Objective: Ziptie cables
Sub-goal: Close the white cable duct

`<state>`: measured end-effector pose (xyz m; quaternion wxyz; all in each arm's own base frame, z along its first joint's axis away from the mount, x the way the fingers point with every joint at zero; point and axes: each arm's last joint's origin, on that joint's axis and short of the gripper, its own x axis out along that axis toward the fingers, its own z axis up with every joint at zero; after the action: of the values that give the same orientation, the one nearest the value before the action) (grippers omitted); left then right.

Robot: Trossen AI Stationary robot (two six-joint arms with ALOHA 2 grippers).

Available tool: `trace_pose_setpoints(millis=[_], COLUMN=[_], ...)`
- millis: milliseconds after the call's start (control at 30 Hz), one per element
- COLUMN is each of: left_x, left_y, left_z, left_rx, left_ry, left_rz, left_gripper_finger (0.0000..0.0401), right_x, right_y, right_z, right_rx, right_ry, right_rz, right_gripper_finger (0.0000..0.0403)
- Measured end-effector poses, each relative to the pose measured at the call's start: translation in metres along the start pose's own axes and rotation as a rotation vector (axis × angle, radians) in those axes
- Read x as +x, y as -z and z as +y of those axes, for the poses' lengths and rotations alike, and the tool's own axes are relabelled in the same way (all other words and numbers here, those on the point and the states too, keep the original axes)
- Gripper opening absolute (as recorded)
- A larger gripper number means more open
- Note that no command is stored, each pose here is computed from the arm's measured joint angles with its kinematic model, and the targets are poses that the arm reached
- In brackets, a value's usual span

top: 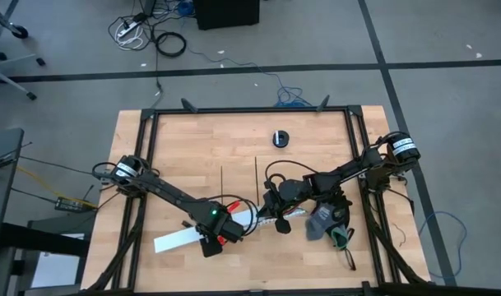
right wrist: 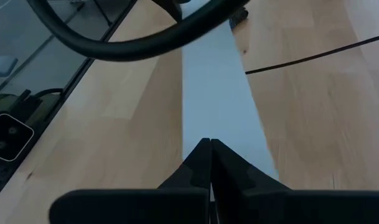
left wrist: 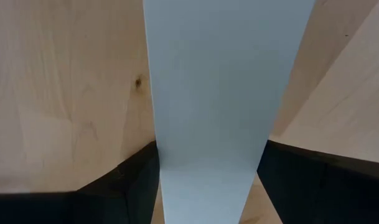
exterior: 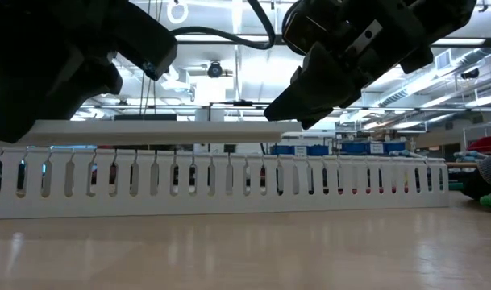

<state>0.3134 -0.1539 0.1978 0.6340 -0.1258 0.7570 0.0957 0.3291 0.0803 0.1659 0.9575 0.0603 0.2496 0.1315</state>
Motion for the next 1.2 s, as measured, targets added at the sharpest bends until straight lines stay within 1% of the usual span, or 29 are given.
trace_pose_setpoints(millis=[367, 500, 600, 1200], left_x=[0.001, 0.010, 0.014, 0.015], left_y=[0.000, -0.002, -0.003, -0.004], left_z=[0.000, -0.003, -0.004, -0.005], left_rx=[0.015, 0.022, 0.038, 0.058], left_ry=[-0.002, 0.008, 0.009, 0.013], left_rz=[0.002, 0.059, 0.073, 0.072], left_gripper_finger=[0.0229, 0.0229, 0.0229, 0.0229], right_x=[0.000, 0.000, 0.000, 0.000], right_y=[-0.001, -0.001, -0.001, 0.000], right_z=[0.000, 0.001, 0.001, 0.003], right_rx=[0.015, 0.015, 0.015, 0.021], right_ry=[-0.001, -0.003, -0.004, -0.009], right_rz=[-0.006, -0.006, -0.006, -0.007], right_gripper_finger=[0.0000, 0.0000, 0.0000, 0.0000])
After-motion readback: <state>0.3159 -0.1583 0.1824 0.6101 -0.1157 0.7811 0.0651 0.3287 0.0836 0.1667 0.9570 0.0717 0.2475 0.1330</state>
